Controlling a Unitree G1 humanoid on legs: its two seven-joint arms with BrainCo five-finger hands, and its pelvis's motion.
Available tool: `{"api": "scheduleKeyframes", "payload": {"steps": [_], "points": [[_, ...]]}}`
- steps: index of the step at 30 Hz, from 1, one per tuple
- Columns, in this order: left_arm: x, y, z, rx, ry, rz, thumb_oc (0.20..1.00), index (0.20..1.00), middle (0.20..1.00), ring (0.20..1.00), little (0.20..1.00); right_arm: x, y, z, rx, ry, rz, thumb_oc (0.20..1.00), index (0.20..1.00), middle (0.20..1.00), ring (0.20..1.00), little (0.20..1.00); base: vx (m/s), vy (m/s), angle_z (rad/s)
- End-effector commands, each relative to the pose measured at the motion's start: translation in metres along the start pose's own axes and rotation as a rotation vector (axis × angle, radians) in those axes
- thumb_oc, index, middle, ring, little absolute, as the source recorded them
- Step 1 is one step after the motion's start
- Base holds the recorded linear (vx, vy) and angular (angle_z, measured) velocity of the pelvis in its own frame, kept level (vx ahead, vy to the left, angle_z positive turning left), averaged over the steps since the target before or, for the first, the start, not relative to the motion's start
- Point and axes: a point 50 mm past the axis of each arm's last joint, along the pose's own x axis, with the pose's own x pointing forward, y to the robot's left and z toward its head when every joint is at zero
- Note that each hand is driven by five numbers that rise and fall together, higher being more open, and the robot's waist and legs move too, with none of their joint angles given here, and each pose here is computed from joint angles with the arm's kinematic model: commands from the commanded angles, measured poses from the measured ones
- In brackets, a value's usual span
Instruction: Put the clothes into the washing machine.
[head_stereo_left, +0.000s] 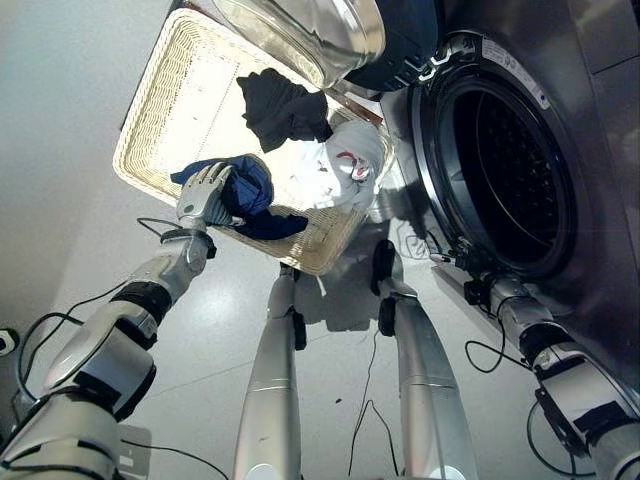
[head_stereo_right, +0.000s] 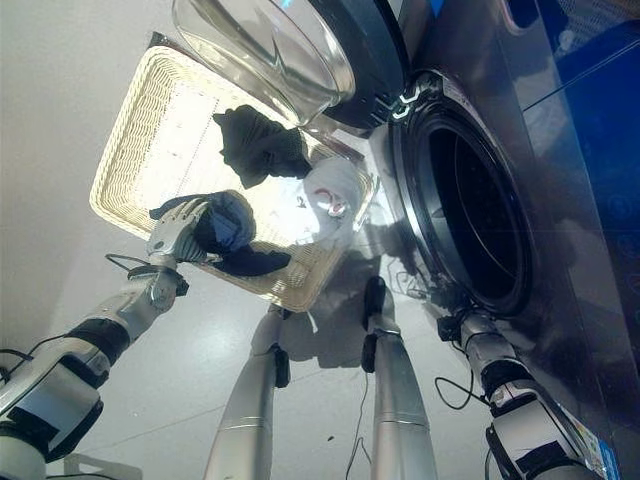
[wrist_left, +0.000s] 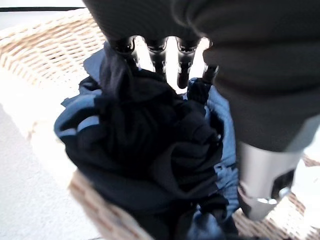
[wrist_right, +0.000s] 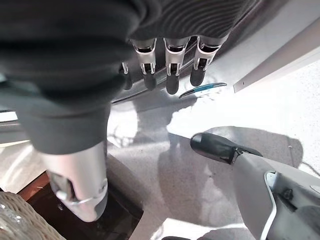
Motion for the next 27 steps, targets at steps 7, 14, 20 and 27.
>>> {"api": "scheduleKeyframes", "payload": {"steps": [7,14,20,27], "points": [[0.0,0.005,-0.017,0.039,0.079,0.04,1.0,1.0,1.0,1.0,1.0,-0.002,-0.007,0.003,-0.006,-0.004,-0.012,1.0,1.0,1.0,1.0,1.0,0.0,0.0,0.0],[0.006,0.008,-0.011,0.086,0.065,0.048,1.0,1.0,1.0,1.0,1.0,0.001,-0.007,0.013,-0.019,-0.016,-0.007,1.0,1.0,1.0,1.0,1.0,0.0,0.0,0.0],[0.015,0.018,-0.006,0.112,0.06,0.094,1.0,1.0,1.0,1.0,1.0,0.004,-0.005,0.019,-0.024,-0.026,-0.002,1.0,1.0,1.0,1.0,1.0,0.0,0.0,0.0],[0.023,0.024,0.0,0.149,0.053,0.106,1.0,1.0,1.0,1.0,1.0,0.006,0.001,0.025,-0.026,-0.038,0.018,1.0,1.0,1.0,1.0,1.0,0.0,0.0,-0.01]]}}
